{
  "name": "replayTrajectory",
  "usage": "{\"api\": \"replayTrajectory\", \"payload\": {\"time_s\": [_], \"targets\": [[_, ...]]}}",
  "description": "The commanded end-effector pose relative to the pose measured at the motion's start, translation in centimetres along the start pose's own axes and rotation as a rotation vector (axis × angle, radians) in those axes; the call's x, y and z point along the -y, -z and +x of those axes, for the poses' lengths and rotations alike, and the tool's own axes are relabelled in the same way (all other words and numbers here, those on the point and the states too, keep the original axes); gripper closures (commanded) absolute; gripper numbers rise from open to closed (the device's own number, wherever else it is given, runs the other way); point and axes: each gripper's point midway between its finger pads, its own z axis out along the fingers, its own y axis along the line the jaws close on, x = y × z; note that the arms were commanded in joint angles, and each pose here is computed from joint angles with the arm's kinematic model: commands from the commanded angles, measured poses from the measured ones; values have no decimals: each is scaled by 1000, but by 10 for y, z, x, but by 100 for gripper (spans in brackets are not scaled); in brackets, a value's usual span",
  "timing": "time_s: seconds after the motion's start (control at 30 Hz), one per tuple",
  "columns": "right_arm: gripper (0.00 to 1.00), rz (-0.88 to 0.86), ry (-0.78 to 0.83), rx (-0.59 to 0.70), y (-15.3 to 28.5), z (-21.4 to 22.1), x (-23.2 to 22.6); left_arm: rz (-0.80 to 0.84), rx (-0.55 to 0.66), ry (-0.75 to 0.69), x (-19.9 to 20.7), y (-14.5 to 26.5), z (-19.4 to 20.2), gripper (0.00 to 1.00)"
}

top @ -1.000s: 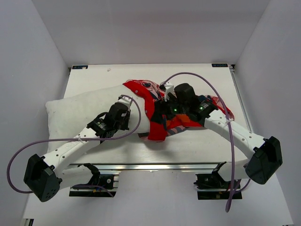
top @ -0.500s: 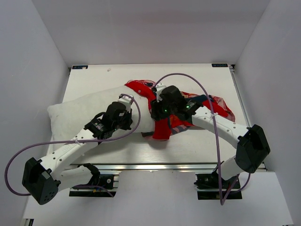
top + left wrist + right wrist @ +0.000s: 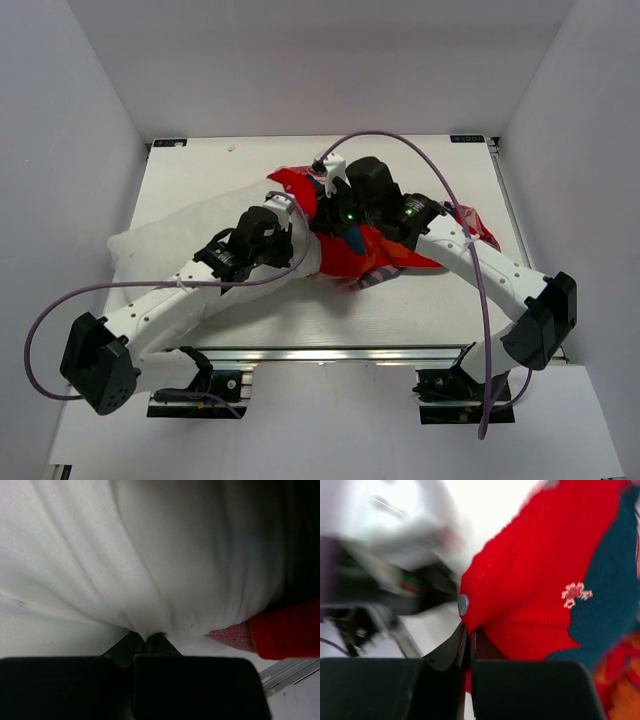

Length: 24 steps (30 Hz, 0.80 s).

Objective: Put the pillow into the pillowcase

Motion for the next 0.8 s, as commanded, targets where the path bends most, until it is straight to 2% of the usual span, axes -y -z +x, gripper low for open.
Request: {"api": "replayTrajectory", "payload": {"time_s": [0.0, 0.13, 0.37, 0.53, 0.67, 0.73, 0.77], "targets": [[100, -211, 17, 140, 16, -61, -60, 191, 180, 9, 48, 3, -71, 100], [100, -232, -14, 199, 27, -92, -71, 170, 226, -1, 48, 6, -94, 100], [100, -188, -89, 326, 54, -137, -58, 180, 263, 89, 32, 9, -88, 100], [100, -202, -204, 317, 51, -142, -46, 302, 396, 121, 55, 29, -128, 100], [100, -202, -231, 360, 56, -166, -42, 385, 477, 107, 73, 46, -161, 100], [100, -141, -210, 325, 41, -154, -23, 429, 522, 104, 82, 58, -176, 100], [100, -100, -231, 253, 24, -127, -8, 460, 528, 96, 87, 62, -179, 100]]}}
